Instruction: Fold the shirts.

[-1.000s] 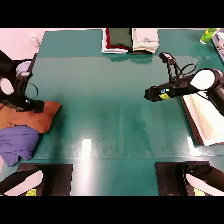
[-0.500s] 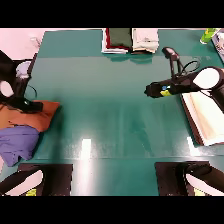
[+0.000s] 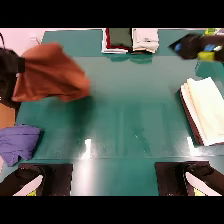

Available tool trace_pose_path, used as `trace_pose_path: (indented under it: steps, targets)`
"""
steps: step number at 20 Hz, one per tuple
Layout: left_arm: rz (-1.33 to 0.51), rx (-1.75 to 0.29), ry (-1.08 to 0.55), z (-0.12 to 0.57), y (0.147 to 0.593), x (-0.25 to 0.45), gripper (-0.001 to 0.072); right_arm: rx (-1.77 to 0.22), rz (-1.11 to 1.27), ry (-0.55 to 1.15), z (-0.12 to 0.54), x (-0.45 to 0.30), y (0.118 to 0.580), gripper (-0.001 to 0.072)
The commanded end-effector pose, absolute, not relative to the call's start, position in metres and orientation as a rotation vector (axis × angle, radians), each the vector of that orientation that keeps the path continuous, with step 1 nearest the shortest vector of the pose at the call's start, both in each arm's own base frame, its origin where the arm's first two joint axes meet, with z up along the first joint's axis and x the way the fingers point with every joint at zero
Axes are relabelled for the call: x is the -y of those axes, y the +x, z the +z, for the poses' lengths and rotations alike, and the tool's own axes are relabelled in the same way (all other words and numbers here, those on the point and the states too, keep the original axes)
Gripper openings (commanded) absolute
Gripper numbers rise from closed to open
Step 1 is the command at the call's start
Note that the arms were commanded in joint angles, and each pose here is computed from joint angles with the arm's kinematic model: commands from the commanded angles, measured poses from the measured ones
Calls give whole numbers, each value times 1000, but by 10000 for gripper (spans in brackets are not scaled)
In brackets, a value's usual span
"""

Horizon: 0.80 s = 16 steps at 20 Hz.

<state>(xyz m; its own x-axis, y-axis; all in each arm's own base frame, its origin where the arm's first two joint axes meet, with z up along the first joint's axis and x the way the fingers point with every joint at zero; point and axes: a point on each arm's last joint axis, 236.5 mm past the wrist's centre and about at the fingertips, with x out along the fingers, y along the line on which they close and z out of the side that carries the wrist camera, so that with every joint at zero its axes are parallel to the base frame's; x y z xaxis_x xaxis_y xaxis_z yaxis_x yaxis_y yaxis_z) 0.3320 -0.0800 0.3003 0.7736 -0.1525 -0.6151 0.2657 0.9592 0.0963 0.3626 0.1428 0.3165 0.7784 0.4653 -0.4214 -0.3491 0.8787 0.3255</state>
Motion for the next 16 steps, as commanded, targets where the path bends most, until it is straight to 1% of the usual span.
trace_pose_path:
  steps: [1,3,5,7,10,11,12,13,14,16]
  targets:
    - [-404,-519,197,348,311,141,20,-398,409,235,367,-121,355,16]
    - [-518,-536,235,332,314,191,20,-390,391,235,372,-114,354,16]
    - [-650,-578,297,301,315,256,21,-394,378,237,370,-109,355,17]
    - [-767,-636,395,254,311,320,23,-396,374,237,370,-107,356,16]
    - [-901,-751,459,178,300,394,27,-396,373,236,370,-107,356,17]
    - [-914,-790,458,158,301,404,155,-397,373,236,370,-107,356,16]
    - [-909,-820,462,146,304,405,467,-398,373,236,369,-107,356,16]
    - [-884,-844,467,141,312,396,587,-402,374,235,368,-107,355,16]
    - [-842,-869,464,142,322,378,587,-408,374,234,367,-108,355,16]
    - [-705,-943,434,149,349,316,587,-418,374,232,364,-108,355,16]
